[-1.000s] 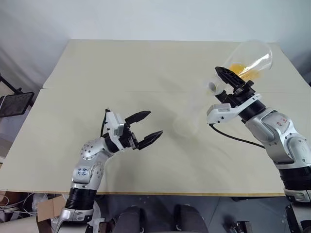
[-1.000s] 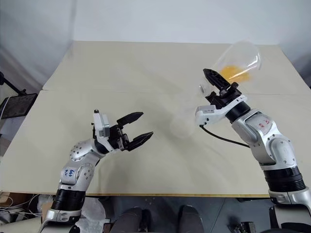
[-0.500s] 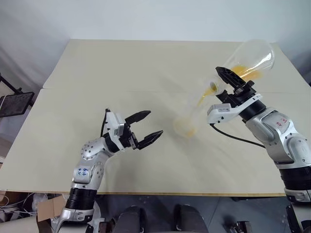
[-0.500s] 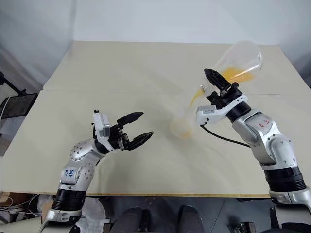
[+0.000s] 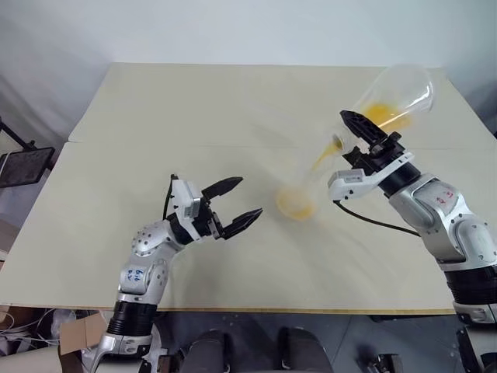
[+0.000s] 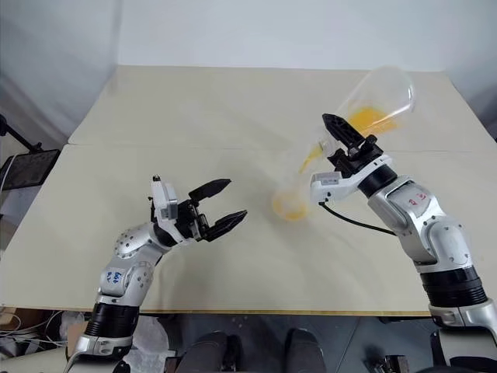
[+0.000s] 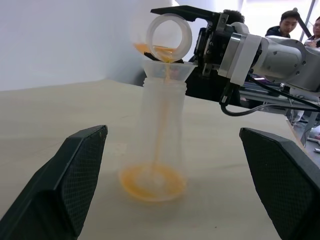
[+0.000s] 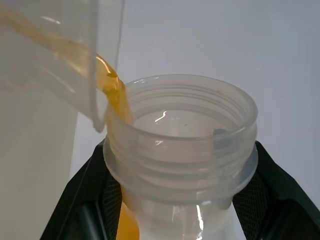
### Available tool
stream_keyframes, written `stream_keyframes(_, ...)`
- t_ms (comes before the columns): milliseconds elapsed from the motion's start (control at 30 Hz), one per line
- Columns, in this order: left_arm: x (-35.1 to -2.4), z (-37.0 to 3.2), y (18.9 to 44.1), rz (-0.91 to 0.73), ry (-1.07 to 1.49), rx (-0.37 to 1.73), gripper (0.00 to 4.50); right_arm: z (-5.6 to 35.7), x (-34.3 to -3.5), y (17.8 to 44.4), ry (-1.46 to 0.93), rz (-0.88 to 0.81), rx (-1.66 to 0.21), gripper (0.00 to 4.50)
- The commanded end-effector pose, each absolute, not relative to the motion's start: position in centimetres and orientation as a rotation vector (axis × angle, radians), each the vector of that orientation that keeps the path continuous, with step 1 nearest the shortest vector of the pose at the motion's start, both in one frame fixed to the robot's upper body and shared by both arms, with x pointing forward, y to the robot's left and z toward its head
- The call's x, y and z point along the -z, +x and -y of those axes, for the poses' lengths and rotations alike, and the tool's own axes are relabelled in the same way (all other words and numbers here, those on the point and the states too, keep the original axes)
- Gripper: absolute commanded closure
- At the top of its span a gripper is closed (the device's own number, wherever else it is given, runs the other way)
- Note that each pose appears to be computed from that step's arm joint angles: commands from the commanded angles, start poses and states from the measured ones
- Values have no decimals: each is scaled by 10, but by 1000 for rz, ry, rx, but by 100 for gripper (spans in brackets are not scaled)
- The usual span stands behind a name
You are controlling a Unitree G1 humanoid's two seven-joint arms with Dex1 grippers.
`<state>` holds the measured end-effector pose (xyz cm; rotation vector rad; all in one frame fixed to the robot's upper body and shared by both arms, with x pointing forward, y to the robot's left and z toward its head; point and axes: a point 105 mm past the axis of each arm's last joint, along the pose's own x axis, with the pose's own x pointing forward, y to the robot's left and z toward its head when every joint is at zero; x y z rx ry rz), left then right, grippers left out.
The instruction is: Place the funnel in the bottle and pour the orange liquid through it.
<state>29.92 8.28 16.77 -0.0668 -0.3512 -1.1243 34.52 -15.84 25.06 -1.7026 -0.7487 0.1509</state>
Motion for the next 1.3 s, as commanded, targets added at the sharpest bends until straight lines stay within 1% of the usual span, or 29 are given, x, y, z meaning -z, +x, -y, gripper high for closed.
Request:
stream_keyframes(33, -177, -81, 294, 402, -44, 1132, 0, 159, -270, 339, -1721, 817, -87, 203)
stream_keyframes(867, -177, -77, 294, 408, -54, 1136, 0, 161, -273, 338, -1746, 828, -69, 203)
stream_keyframes(1300, -176, -77, 293, 409, -57, 1129, 0, 158, -275, 336, -1760, 860, -60, 203)
